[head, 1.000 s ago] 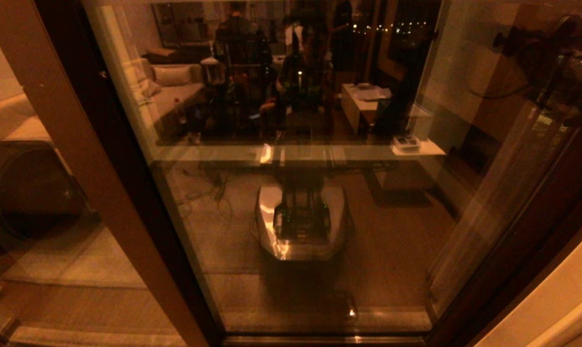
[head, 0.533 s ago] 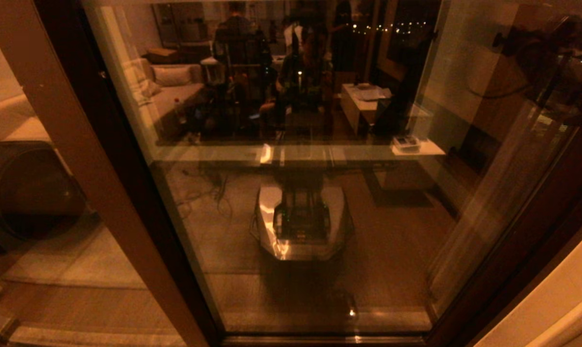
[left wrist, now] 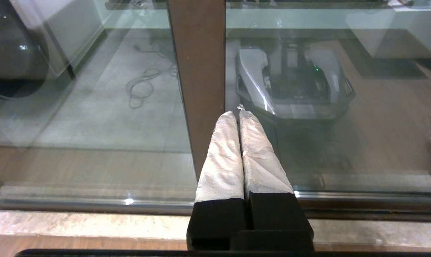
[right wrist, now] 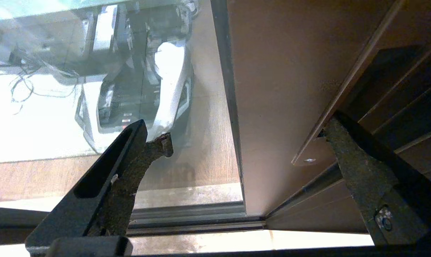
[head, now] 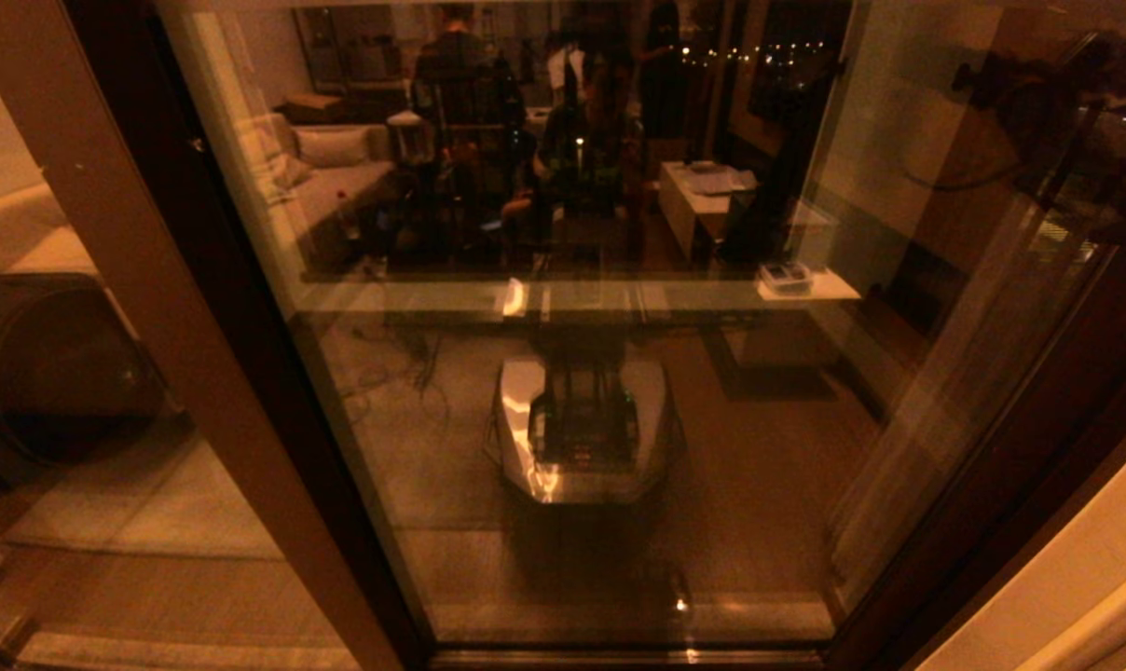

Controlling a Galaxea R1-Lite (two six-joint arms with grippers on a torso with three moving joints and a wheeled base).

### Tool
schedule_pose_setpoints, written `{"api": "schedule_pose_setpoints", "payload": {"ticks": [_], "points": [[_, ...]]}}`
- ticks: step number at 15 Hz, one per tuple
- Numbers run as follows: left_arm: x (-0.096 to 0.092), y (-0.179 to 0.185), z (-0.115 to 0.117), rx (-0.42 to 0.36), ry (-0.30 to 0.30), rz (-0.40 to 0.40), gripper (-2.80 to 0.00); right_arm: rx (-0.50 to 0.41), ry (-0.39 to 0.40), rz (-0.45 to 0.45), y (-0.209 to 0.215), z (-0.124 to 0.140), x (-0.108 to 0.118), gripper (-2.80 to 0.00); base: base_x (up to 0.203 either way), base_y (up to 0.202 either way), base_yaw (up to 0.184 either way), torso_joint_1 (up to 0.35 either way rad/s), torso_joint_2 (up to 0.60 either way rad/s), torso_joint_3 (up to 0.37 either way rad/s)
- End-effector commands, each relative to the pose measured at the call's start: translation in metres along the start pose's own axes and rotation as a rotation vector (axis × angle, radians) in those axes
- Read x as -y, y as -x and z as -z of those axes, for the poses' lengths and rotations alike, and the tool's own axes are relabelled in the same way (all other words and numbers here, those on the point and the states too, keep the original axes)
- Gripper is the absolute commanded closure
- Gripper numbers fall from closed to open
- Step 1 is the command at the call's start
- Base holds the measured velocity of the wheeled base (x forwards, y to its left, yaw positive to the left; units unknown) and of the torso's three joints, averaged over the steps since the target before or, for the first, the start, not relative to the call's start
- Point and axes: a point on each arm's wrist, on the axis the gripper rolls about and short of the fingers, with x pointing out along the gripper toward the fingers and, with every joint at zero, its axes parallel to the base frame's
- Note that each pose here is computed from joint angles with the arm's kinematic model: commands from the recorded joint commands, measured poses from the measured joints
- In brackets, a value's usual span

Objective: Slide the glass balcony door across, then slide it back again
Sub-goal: Open the slid door

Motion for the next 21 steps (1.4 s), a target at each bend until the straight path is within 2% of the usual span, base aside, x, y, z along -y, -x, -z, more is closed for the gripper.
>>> {"api": "schedule_pose_setpoints", "payload": {"ticks": [1, 21], "points": [[0.0000, 0.0000, 0.0000, 0.000, 0.000, 0.000, 0.00, -0.008, -0.002, -0.013, -0.0018, 0.0015, -0.0018, -2.80, 0.000, 0.000, 0.000, 0.000, 0.00, 0.000], [0.0000, 0.0000, 0.0000, 0.000, 0.000, 0.000, 0.00, -0.021, 0.000, -0.030, -0.0025, 0.0047, -0.0087, -2.80, 0.000, 0.000, 0.000, 0.000, 0.00, 0.000]]}}
